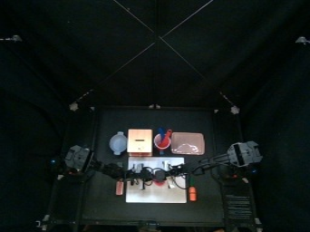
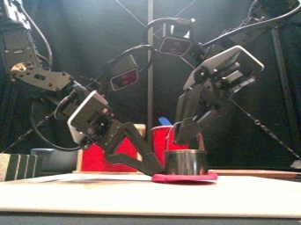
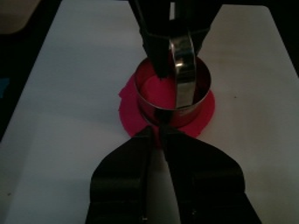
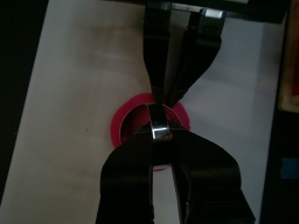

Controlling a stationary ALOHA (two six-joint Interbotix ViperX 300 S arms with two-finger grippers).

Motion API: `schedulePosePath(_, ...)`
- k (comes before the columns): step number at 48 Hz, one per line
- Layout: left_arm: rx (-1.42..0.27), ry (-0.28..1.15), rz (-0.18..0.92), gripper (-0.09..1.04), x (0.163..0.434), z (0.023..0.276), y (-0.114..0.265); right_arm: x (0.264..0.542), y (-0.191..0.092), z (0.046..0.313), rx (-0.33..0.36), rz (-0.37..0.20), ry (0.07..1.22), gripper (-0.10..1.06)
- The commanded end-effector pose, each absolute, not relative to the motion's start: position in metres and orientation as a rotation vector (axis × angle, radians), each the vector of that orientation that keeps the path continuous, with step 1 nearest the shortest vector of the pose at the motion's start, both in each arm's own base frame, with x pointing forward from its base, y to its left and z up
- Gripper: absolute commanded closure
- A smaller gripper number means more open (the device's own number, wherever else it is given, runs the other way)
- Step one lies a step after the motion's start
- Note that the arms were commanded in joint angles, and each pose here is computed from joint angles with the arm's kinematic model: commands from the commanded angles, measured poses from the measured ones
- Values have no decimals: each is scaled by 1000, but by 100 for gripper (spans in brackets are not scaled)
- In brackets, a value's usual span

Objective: Get the cutter from the drawer then cut the dough then place the extra dough in the bowl
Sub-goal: Place the extra dough in the bowl

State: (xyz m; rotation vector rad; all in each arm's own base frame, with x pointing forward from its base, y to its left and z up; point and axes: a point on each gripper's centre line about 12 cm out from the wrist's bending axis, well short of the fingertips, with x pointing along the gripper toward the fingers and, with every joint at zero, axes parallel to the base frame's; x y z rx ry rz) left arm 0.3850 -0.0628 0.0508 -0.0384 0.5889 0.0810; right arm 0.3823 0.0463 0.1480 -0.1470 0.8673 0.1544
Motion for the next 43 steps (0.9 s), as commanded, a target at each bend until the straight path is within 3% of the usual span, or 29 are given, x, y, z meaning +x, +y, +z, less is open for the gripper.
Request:
schedulePosePath(1, -46, 595, 91, 35, 386, 51, -60, 380, 43, 187, -149, 147, 761, 54)
schedulePosePath(16, -63, 603, 121, 35, 383, 51, -52, 341, 22, 216, -124, 96, 686, 55)
schedulePosePath(30, -89, 611, 179, 35, 363, 60, -30, 296, 11, 187, -58, 58, 764, 55)
schedulePosePath(43, -108, 544, 181, 35, 352, 91, -25, 292, 10, 154, -18, 40, 799, 53)
